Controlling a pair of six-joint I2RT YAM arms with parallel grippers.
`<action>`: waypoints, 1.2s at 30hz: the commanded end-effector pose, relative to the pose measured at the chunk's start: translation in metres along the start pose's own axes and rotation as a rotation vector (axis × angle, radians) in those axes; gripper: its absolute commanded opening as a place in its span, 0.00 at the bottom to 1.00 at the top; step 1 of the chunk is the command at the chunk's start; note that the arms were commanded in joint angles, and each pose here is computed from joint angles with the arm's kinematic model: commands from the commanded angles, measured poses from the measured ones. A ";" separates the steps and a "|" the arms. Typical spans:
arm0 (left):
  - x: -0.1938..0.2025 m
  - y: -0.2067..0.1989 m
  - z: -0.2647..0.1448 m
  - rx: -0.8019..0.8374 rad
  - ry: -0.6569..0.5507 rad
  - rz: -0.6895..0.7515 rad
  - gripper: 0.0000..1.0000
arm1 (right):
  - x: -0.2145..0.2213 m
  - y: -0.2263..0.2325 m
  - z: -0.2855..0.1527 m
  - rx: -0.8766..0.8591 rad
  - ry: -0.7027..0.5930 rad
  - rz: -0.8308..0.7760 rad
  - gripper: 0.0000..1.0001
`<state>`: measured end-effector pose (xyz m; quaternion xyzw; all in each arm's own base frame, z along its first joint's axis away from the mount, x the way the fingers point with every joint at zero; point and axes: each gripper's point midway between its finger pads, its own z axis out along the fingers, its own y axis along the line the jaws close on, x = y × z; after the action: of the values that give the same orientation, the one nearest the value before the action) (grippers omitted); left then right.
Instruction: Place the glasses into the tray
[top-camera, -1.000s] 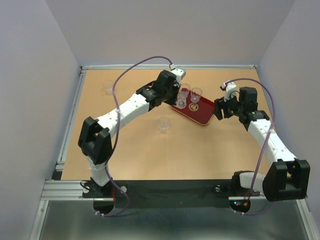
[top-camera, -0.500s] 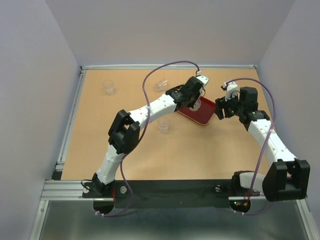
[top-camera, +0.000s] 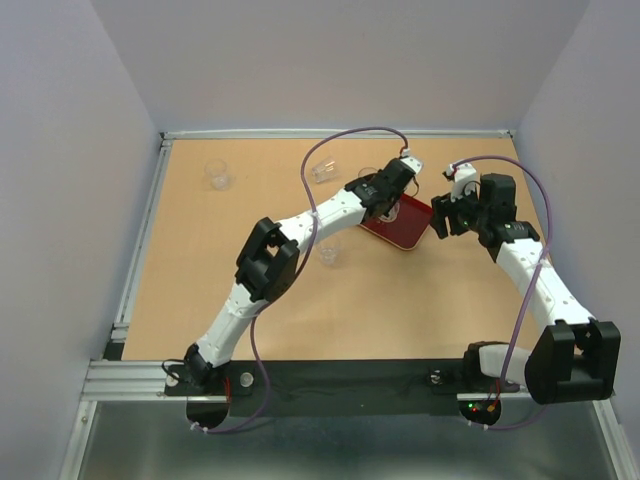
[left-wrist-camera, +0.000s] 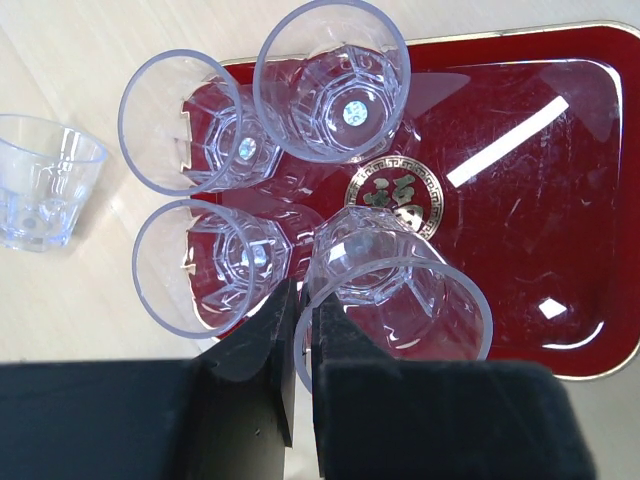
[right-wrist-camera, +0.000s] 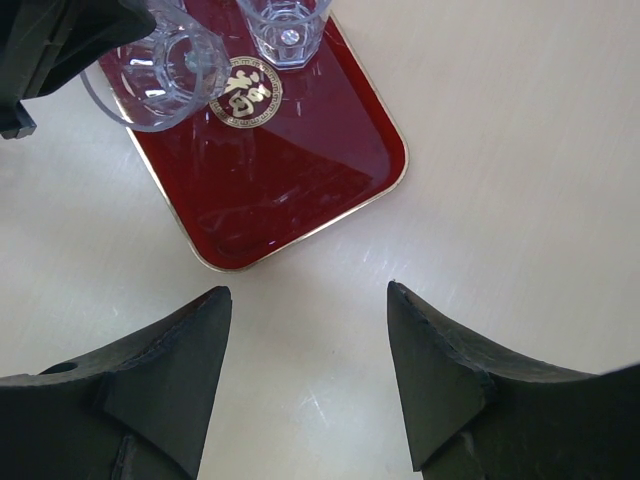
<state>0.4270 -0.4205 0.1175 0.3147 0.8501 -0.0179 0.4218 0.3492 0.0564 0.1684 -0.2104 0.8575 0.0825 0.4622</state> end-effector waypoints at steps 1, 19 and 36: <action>-0.040 0.013 -0.015 -0.047 -0.101 -0.004 0.00 | -0.018 -0.008 -0.006 0.039 -0.077 -0.015 0.69; -0.034 0.006 0.006 -0.047 -0.098 0.001 0.11 | -0.021 -0.009 -0.009 0.046 -0.090 -0.015 0.69; -0.037 0.006 0.011 -0.061 -0.114 -0.005 0.20 | -0.019 -0.010 -0.007 0.045 -0.083 -0.012 0.69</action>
<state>0.4414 -0.4266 0.0935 0.3186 0.8455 0.0046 0.4285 0.3500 0.0538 0.1734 -0.2077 0.8541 0.0788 0.4702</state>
